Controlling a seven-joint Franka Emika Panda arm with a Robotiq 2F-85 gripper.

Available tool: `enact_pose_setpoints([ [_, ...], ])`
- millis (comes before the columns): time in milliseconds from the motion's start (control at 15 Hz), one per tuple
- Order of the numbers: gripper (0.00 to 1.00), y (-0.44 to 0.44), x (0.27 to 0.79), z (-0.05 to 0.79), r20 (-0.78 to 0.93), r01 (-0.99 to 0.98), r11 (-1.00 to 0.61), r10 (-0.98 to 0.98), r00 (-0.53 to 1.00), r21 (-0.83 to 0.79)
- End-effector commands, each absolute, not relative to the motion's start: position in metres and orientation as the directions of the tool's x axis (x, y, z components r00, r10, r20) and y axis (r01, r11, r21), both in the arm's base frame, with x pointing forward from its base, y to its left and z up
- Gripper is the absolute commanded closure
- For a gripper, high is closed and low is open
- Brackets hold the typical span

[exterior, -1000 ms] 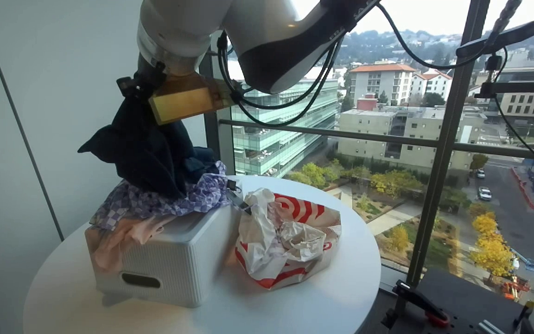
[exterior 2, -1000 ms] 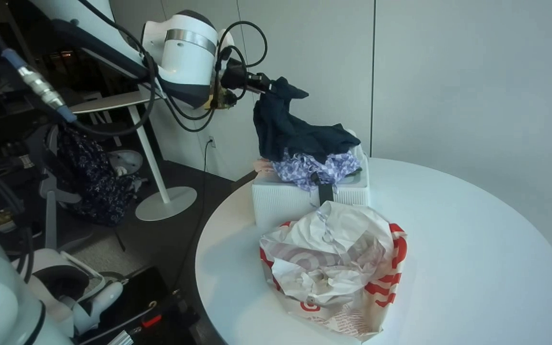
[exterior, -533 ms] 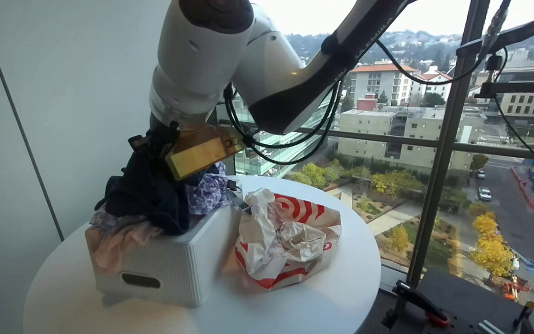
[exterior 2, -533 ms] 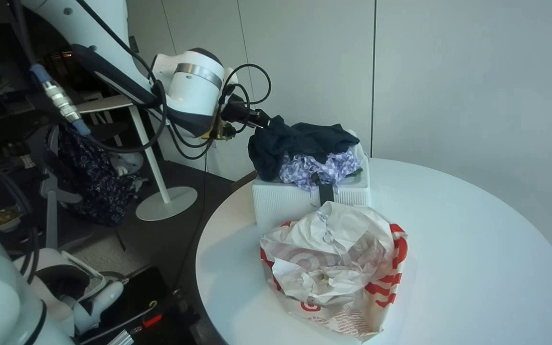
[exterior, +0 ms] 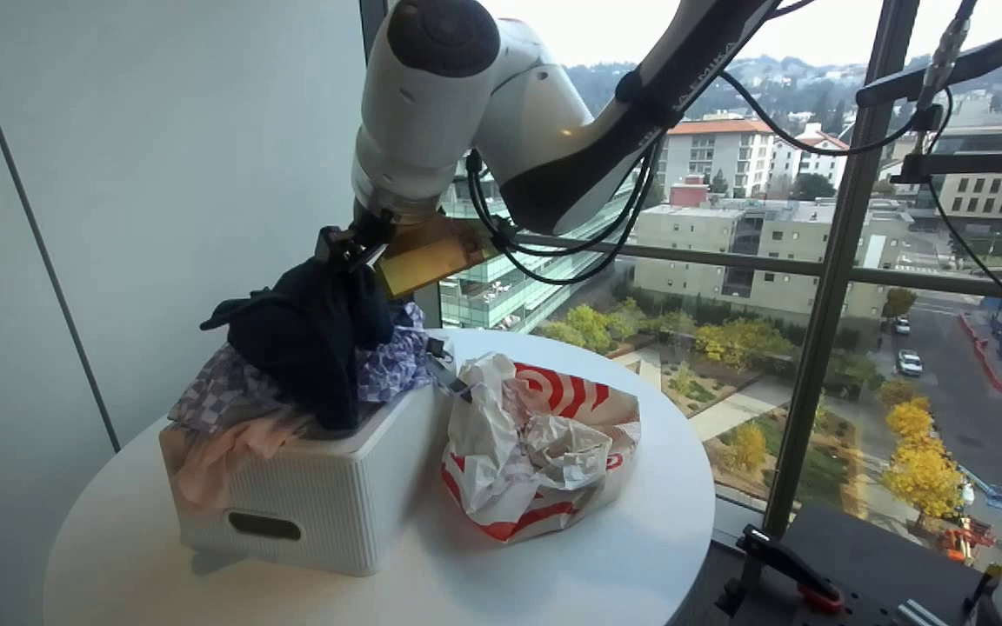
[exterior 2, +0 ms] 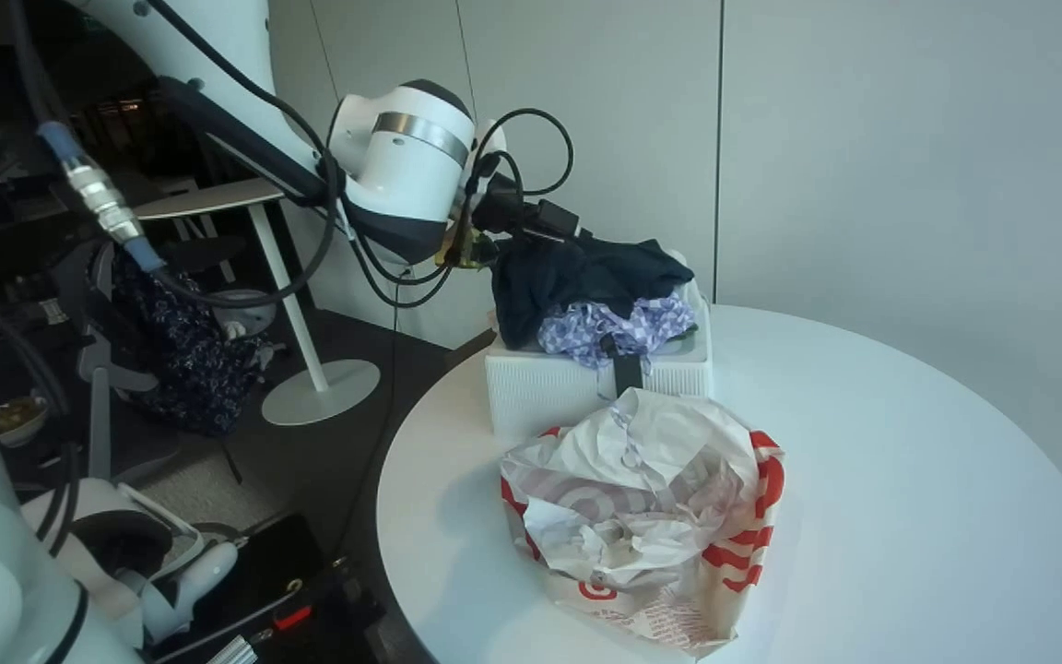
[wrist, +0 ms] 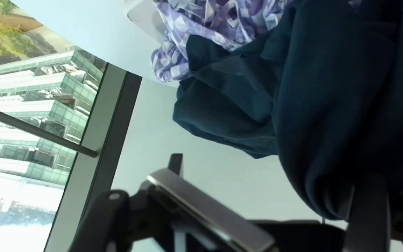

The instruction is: Remove the clothing from the plastic bag and put them on top of the storage container.

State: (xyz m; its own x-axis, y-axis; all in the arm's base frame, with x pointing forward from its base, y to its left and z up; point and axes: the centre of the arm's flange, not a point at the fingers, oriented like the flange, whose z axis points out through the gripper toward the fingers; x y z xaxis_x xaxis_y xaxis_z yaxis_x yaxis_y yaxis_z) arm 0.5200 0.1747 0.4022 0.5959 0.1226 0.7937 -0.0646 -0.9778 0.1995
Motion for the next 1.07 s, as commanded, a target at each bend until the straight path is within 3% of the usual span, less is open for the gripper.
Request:
enact_pose_setpoints([
  [0,0.0,0.137,0.524,0.434,0.721,-0.074,-0.99,0.034,0.692,0.117],
  [600,0.0,0.097,0.491,0.412,0.523,-0.001,-0.986,-0.088,0.848,-0.164],
  [1000,0.0,0.119,0.481,0.433,0.493,-0.016,-0.997,-0.048,0.869,-0.07],
])
